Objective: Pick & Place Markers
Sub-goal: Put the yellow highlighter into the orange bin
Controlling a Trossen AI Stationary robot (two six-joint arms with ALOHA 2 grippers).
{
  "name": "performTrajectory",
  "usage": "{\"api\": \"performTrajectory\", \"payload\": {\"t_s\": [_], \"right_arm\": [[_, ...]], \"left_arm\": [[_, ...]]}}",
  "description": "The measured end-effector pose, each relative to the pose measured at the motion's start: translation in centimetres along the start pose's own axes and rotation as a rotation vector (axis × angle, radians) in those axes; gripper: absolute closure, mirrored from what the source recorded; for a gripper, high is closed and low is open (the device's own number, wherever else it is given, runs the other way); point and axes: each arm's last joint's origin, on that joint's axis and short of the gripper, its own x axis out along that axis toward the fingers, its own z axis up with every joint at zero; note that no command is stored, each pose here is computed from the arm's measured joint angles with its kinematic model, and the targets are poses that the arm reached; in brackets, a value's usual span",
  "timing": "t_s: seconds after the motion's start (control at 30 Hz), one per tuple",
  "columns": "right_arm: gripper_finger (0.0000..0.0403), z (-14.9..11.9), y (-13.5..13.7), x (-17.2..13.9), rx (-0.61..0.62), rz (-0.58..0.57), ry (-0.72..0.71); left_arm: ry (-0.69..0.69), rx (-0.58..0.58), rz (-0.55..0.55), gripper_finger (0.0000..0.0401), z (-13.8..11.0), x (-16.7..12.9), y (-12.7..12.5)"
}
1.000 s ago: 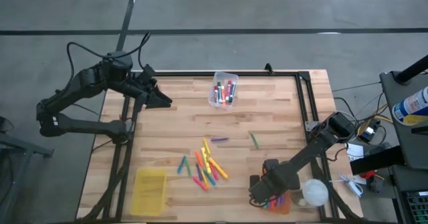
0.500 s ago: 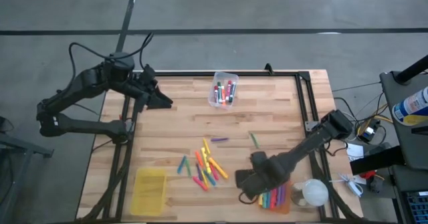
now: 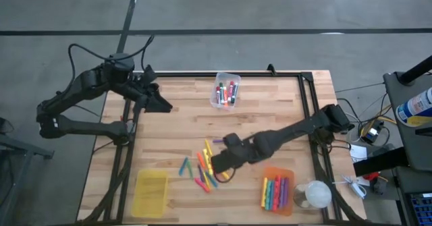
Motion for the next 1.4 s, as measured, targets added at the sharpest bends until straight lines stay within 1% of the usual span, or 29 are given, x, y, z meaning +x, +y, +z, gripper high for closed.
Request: {"api": "performTrajectory", "payload": {"t_s": [0.1,0.17,0.3,0.4,0.5,0.57,0.7,0.83,1.0,1.17,1.4], "right_arm": [[0.0277,1.4,0.2,0.3,-0.052,0.037,-0.007],[0.0277,2.2,0.4,0.4,-0.082,0.071,0.018],[0.0279,2.9,-0.2,2.3,-0.102,0.028,0.099],[0.0280,2.5,-0.2,4.6,-0.142,0.018,0.162],[0.0280,1.8,-0.3,6.9,-0.166,-0.020,0.223],[0.0280,1.5,-0.7,8.1,-0.169,-0.087,0.244],[0.0280,1.3,-1.0,9.3,-0.168,-0.184,0.262],[0.0280,0.9,-1.4,10.8,-0.199,-0.250,0.286],[0.0280,0.5,-1.4,12.2,-0.225,-0.248,0.321],[0.0280,-0.2,-1.7,13.1,-0.233,-0.262,0.342],[0.0283,-0.4,-2.1,14.1,-0.251,-0.279,0.362]], "left_arm": [[0.010,0.004,-0.026,0.0230,-0.1,-0.2,-0.2],[0.013,0.007,-0.036,0.0230,-0.2,-0.3,-0.3],[0.012,0.011,-0.043,0.0230,-0.3,-0.5,-0.4],[0.012,0.010,-0.043,0.0230,-0.4,-0.6,-0.4],[0.011,0.013,-0.044,0.0230,-0.4,-0.7,-0.5],[0.011,0.017,-0.046,0.0230,-0.5,-0.7,-0.5],[0.011,0.017,-0.045,0.0230,-0.5,-0.7,-0.5],[0.012,0.017,-0.045,0.0230,-0.5,-0.7,-0.5],[0.013,0.016,-0.044,0.0230,-0.5,-0.7,-0.5],[0.016,0.015,-0.042,0.0230,-0.6,-0.8,-0.5],[0.015,0.020,-0.042,0.0230,-0.6,-0.8,-0.5]]}}
